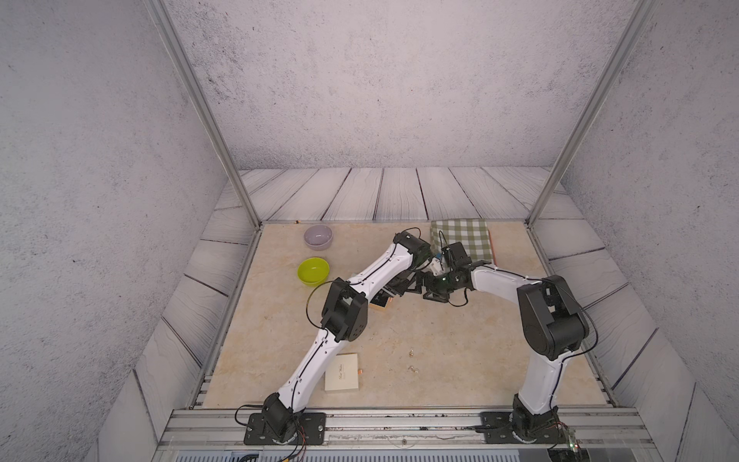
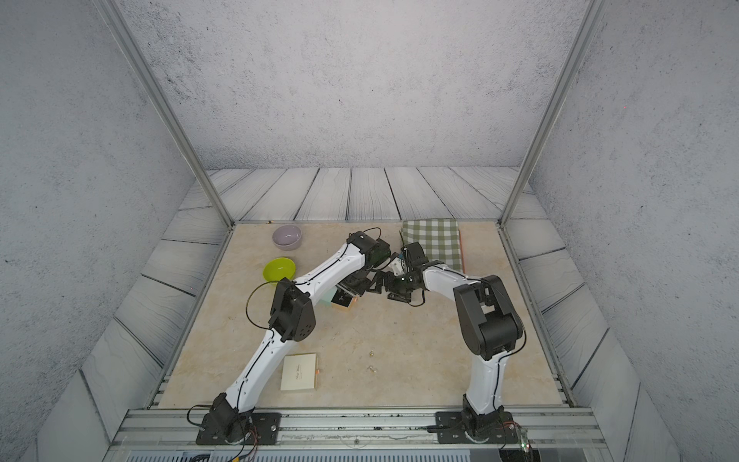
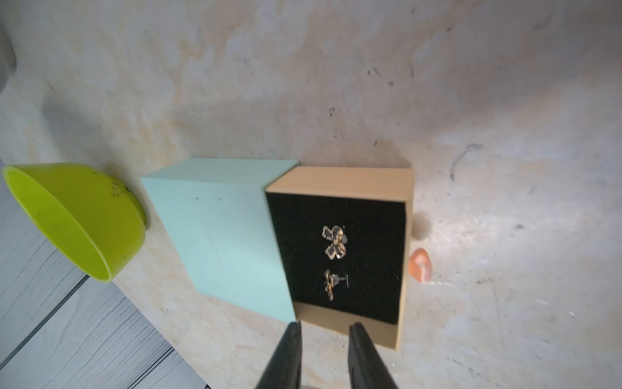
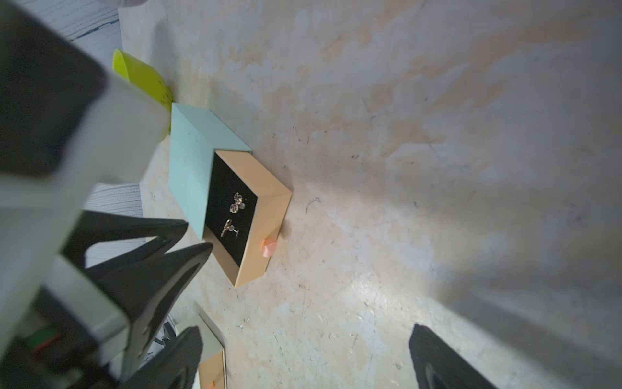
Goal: Place the earrings into the drawer-style jewelry box
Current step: Insert the earring into the inner lining.
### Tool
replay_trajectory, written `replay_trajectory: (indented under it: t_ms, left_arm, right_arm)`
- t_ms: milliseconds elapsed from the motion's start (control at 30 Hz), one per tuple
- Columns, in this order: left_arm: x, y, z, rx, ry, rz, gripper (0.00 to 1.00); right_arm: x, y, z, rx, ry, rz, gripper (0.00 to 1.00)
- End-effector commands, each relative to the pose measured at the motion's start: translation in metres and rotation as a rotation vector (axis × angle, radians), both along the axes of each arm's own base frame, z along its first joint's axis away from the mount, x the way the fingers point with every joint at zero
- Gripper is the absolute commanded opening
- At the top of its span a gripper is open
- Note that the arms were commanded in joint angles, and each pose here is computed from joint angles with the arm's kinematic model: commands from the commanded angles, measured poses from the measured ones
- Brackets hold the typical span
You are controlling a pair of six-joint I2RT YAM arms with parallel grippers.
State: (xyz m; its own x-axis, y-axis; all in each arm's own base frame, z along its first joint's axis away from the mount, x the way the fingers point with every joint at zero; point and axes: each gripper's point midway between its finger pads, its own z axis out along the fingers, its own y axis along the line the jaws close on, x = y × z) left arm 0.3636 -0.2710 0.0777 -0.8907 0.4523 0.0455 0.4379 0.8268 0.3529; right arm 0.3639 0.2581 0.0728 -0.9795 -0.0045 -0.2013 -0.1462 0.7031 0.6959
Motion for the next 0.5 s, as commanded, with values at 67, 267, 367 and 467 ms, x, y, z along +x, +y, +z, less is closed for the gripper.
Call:
replay_trajectory:
  t_ms: [67,267,367,467]
  left_arm:
    - [-0.005,0.006,0.04,-0.107,-0.02,0.066,0.27]
    - [0.016,0.034,0.057,-0.352,-0.081,0.215,0.53]
    - [0.03,0.055,0.056,-0.476,-0.101,0.3,0.67]
    - [0.035,0.066,0.046,-0.54,-0.055,0.34,0.73]
  right_arm:
    - [-0.003,0.004,0.002,0.04,0.013,0.004,0.99]
    - [-0.009,0.011,0.003,0.09,0.031,0.0,0.99]
    - [-0.013,0.018,0.003,0.111,0.042,0.008,0.99]
    - [-0.017,0.027,0.004,0.124,0.044,0.023,0.99]
